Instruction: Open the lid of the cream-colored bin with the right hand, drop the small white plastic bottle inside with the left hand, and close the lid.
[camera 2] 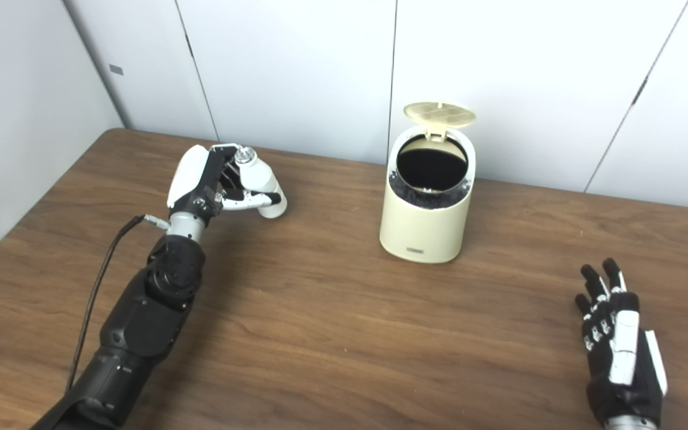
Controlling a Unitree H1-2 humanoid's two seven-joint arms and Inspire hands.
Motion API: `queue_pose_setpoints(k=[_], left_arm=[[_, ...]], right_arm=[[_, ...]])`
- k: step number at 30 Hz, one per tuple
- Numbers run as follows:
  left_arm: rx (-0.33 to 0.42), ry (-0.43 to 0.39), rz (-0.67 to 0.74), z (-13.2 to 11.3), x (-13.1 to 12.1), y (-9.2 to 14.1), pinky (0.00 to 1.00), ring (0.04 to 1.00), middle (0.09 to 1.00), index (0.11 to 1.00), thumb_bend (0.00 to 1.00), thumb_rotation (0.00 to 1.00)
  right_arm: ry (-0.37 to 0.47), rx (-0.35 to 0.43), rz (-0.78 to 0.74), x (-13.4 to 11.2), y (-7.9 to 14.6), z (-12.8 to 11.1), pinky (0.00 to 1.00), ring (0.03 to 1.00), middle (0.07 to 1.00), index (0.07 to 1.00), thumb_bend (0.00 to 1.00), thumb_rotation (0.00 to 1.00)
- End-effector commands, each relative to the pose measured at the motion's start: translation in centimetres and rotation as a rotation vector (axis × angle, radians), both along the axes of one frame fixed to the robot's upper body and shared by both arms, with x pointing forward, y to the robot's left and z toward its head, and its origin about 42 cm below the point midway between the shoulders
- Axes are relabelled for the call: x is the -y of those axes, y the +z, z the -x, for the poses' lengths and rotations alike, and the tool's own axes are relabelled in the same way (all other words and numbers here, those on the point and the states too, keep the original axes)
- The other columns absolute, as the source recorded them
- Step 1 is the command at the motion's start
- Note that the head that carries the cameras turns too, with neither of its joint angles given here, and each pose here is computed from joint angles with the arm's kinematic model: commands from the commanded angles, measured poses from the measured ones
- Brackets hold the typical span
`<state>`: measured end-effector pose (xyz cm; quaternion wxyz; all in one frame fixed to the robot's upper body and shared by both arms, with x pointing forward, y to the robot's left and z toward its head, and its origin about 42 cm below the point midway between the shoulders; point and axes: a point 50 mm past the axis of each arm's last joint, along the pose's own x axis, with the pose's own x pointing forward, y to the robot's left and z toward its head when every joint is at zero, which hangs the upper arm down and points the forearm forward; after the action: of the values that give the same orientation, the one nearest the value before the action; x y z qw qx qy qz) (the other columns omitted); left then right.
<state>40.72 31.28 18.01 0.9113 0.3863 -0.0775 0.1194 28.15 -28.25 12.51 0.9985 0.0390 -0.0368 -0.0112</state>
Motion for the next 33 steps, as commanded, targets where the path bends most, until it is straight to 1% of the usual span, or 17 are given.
queue_pose_setpoints(k=[1,4,7,9,12,15,17,19,21,28,30,33], left_arm=[[0.114,-0.021,-0.015,-0.2,-0.3,3.1,0.4,0.418,0.487,0.492,0.5,0.0],[0.161,-0.046,0.0,0.7,0.5,4.4,0.4,0.428,0.485,0.492,0.5,0.0],[0.264,-0.098,-0.017,2.0,2.1,6.9,0.37,0.416,0.487,0.495,0.5,0.0],[0.324,-0.126,-0.037,2.8,3.5,8.5,0.34,0.39,0.491,0.498,0.5,0.0],[0.368,-0.163,-0.047,3.3,4.9,9.9,0.32,0.376,0.502,0.498,0.5,0.0],[0.415,-0.212,-0.052,3.7,6.4,11.1,0.33,0.4,0.506,0.486,0.5,0.0],[0.433,-0.23,-0.058,3.8,7.1,11.8,0.34,0.407,0.508,0.482,0.5,0.0],[0.453,-0.245,-0.064,4.0,7.7,12.4,0.33,0.4,0.512,0.484,0.5,0.0],[0.473,-0.263,-0.063,4.1,8.3,13.0,0.31,0.386,0.5,0.494,0.5,0.0],[0.513,-0.32,-0.051,4.9,10.4,14.4,0.29,0.38,0.501,0.495,0.5,0.0],[0.532,-0.333,-0.053,5.1,11.0,14.7,0.28,0.378,0.508,0.494,0.5,0.0],[0.549,-0.364,-0.032,5.3,12.0,15.2,0.28,0.377,0.516,0.495,0.5,0.0]], right_arm=[[-0.003,0.039,0.008,0.0,0.7,-0.5,1.0,1.0,0.931,0.985,0.55,1.0],[0.0,0.033,0.015,-0.1,0.4,-0.5,1.0,1.0,0.931,0.988,0.57,1.0],[-0.022,0.017,0.022,-0.5,0.1,-0.5,1.0,0.994,0.916,0.972,0.61,0.99],[-0.029,0.013,0.019,-0.7,-0.2,-0.5,1.0,0.991,0.907,0.96,0.6,0.99],[-0.026,0.014,0.021,-1.0,-0.3,-0.5,1.0,0.991,0.912,0.961,0.59,1.0],[-0.021,0.013,0.016,-1.2,-0.5,-0.5,1.0,0.987,0.913,0.96,0.61,0.98],[-0.019,0.008,0.027,-1.3,-0.6,-0.4,1.0,0.984,0.908,0.955,0.62,0.98],[-0.018,0.003,0.031,-1.4,-0.7,-0.3,1.0,0.981,0.908,0.954,0.61,1.0],[-0.017,0.001,0.02,-1.5,-0.7,-0.2,1.0,0.984,0.906,0.951,0.61,0.99],[-0.025,0.001,0.041,-1.6,-0.9,-0.3,1.0,0.978,0.906,0.955,0.61,1.0],[-0.028,0.002,0.039,-1.7,-1.1,-0.4,1.0,0.973,0.899,0.954,0.62,0.98],[-0.033,-0.007,0.035,-1.7,-1.2,-0.5,1.0,0.973,0.897,0.952,0.61,0.97]])
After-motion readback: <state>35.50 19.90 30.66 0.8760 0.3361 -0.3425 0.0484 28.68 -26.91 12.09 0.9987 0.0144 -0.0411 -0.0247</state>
